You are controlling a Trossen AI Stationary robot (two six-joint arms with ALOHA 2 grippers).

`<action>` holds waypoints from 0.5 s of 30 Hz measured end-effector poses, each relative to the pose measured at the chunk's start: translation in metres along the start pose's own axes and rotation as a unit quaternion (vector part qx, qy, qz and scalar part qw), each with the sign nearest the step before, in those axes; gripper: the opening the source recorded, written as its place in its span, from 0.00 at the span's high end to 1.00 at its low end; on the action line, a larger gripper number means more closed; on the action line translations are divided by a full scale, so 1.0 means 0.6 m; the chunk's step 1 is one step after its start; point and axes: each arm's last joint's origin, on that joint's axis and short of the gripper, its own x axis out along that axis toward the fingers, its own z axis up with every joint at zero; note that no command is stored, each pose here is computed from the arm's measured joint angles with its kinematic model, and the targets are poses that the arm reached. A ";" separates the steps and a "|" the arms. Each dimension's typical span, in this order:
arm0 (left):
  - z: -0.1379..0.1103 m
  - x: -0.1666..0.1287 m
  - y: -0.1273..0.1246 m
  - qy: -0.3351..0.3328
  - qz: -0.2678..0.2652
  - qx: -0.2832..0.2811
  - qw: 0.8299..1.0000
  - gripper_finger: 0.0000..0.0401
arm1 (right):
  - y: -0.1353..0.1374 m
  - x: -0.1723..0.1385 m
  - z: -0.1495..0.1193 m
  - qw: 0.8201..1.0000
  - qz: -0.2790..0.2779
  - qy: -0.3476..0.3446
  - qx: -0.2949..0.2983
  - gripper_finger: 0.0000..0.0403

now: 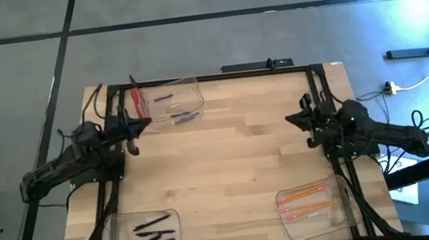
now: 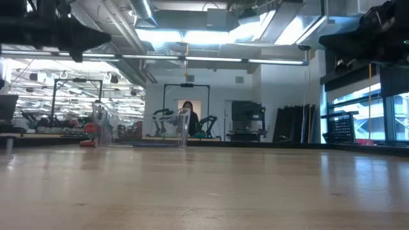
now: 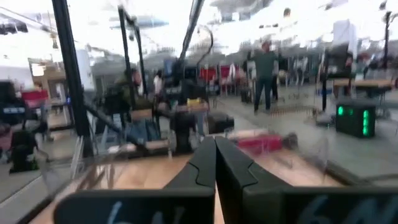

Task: Sort crayons/erasers/pens/pencils in bins
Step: Return to Home Position

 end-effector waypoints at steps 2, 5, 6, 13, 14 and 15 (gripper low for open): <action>-0.018 0.006 0.001 -0.003 -0.016 -0.003 1.000 1.00 | 0.000 0.000 -0.006 1.000 0.002 0.018 0.005 1.00; -0.045 0.013 0.001 -0.017 -0.044 -0.009 0.999 1.00 | 0.001 0.000 -0.006 0.999 0.022 0.022 -0.015 1.00; -0.055 0.015 0.002 -0.022 -0.051 -0.008 0.998 1.00 | 0.002 0.000 -0.007 0.999 0.030 0.023 -0.025 1.00; -0.071 0.015 -0.004 0.000 -0.121 0.006 0.993 1.00 | 0.004 0.000 -0.013 0.997 0.054 0.043 -0.032 1.00; -0.071 0.015 -0.005 0.000 -0.134 0.008 0.991 1.00 | 0.004 -0.001 -0.015 0.997 0.054 0.049 -0.029 1.00; -0.071 0.015 -0.006 0.001 -0.143 0.010 0.990 1.00 | 0.003 -0.001 -0.017 0.997 0.054 0.056 -0.024 1.00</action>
